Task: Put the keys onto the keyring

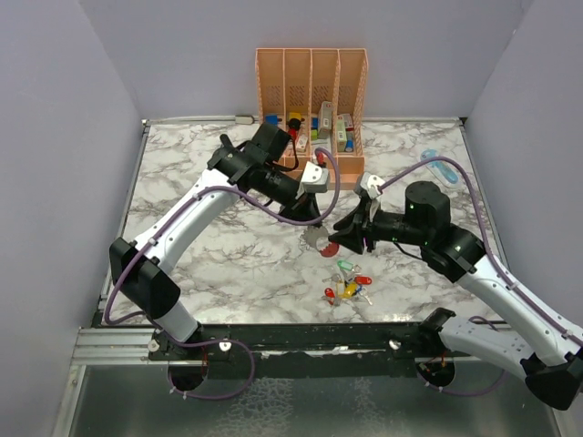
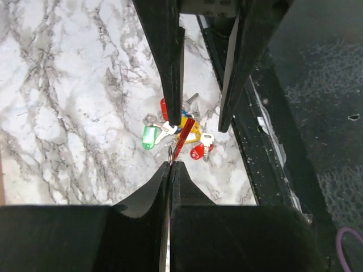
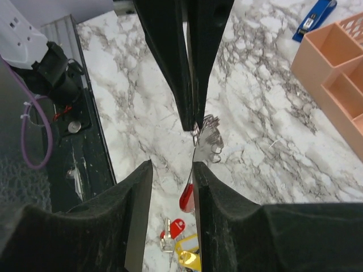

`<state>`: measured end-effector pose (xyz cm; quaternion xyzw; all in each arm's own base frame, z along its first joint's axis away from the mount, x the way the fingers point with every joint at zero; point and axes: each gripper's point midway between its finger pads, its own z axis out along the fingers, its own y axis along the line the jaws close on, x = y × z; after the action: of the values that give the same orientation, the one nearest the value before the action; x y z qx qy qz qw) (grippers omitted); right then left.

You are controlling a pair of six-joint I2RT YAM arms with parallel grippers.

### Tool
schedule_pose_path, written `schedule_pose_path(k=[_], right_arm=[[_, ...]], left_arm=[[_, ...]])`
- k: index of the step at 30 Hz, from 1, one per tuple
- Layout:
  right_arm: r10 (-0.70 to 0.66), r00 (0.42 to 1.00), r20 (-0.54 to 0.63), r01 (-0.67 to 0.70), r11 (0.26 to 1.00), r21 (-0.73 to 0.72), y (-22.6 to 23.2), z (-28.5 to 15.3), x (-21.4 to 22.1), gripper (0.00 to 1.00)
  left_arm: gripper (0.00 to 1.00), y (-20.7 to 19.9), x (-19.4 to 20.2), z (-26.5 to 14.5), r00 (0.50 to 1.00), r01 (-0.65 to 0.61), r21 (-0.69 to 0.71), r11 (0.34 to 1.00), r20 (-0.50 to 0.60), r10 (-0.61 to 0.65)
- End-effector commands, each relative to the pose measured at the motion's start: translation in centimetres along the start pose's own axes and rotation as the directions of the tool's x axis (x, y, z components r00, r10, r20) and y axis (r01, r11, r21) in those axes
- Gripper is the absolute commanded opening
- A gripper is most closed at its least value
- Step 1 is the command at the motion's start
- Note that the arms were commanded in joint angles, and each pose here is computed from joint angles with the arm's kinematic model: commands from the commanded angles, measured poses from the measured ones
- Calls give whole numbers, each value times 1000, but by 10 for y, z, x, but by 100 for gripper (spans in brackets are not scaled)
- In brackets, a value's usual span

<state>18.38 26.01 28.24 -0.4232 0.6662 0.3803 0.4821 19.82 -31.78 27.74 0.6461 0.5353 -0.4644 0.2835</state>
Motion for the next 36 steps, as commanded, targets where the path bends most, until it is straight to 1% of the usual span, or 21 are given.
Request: schedule_pose_path(k=[1,6,13,19,28,32,36], right_arm=[[16,996,-89,-19,999,-33,4,2,26,34],[-10,997,-73,8,1000,-18,1,3,27,33],[-41,997,-66,41,999,-3,-3,2,24,31],[-39,998,-58,37,999,-33,2,3,21,30],[-26,998,-59,22,997,-73,6,8,23,25],[-24,998,-51,19,997,-81,7,10,23,21],[-16,998,-54,12,997,-77,6,11,26,10]], left_arm=[[0,3,-3,2,996,-50,-40,998,-72,47],[0,-19,-7,12,992,-94,37,995,-85,97],[0,-39,-2,20,985,-122,115,986,-104,134],[0,-37,4,22,983,-120,112,986,-124,133],[0,-28,-3,24,984,-118,86,989,-121,128],[0,-26,-4,26,986,-111,81,991,-114,119],[0,-28,-8,27,988,-113,88,990,-99,122]])
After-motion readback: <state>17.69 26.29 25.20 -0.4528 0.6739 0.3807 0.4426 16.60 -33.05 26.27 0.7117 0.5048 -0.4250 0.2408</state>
